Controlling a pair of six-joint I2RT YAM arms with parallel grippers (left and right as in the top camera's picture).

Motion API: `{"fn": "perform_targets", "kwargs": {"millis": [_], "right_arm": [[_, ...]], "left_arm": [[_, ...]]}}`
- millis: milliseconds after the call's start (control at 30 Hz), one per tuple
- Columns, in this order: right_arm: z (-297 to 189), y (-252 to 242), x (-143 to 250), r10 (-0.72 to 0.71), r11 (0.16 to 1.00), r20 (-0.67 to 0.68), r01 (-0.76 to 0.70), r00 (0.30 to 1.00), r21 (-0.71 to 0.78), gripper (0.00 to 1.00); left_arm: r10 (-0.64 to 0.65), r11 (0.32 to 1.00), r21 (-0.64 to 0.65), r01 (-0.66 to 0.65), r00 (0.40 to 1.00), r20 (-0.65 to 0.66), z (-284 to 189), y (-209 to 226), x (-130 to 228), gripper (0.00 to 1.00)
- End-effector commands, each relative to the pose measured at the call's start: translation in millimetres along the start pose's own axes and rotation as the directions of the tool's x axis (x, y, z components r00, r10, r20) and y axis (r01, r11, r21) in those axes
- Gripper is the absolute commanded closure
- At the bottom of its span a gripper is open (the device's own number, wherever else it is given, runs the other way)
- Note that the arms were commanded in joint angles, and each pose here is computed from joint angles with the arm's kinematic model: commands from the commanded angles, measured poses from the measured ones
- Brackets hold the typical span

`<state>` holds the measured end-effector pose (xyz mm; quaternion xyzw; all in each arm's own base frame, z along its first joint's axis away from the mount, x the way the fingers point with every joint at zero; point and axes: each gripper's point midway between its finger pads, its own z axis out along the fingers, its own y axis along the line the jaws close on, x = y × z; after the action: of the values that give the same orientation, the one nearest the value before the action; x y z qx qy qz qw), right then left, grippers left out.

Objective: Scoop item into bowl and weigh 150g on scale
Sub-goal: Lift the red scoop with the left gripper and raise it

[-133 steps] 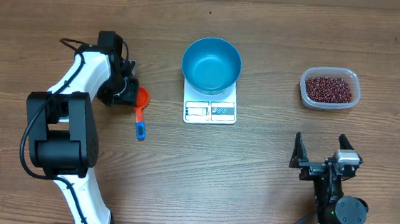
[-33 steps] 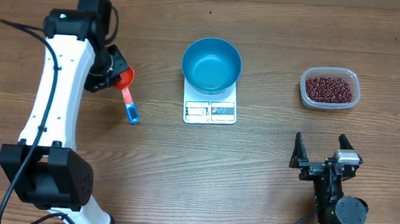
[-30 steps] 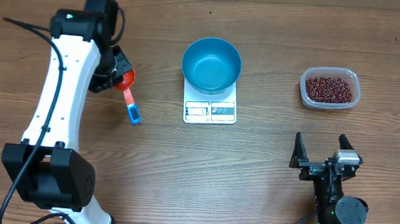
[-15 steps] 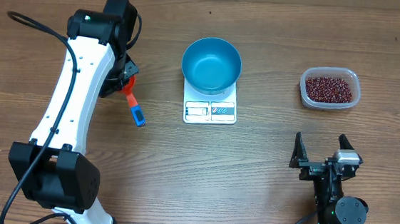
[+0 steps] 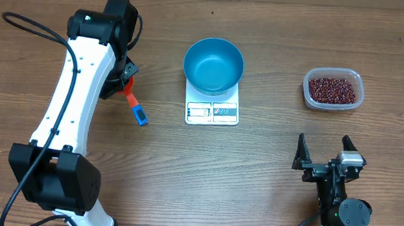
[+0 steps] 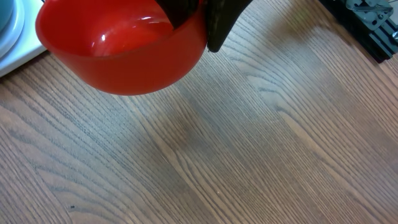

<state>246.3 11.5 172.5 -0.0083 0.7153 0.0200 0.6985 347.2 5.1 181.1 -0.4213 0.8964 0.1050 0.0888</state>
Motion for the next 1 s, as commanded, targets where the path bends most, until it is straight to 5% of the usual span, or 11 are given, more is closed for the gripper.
{"fn": "perform_targets", "kwargs": {"millis": [0, 967], "right_arm": [[0.0, 1.0, 2.3, 0.008, 1.000, 0.002, -0.007, 1.000, -0.002, 0.00], [0.0, 1.0, 2.2, 0.008, 1.000, 0.003, -0.008, 1.000, -0.002, 0.00]], "left_arm": [[-0.028, 0.999, 0.032, 0.026, 0.999, 0.046, -16.1, 1.6, -6.5, 0.96], [-0.024, 0.999, 0.023, 0.023, 0.999, 0.040, -15.9, 3.7, -5.0, 0.96]]}}
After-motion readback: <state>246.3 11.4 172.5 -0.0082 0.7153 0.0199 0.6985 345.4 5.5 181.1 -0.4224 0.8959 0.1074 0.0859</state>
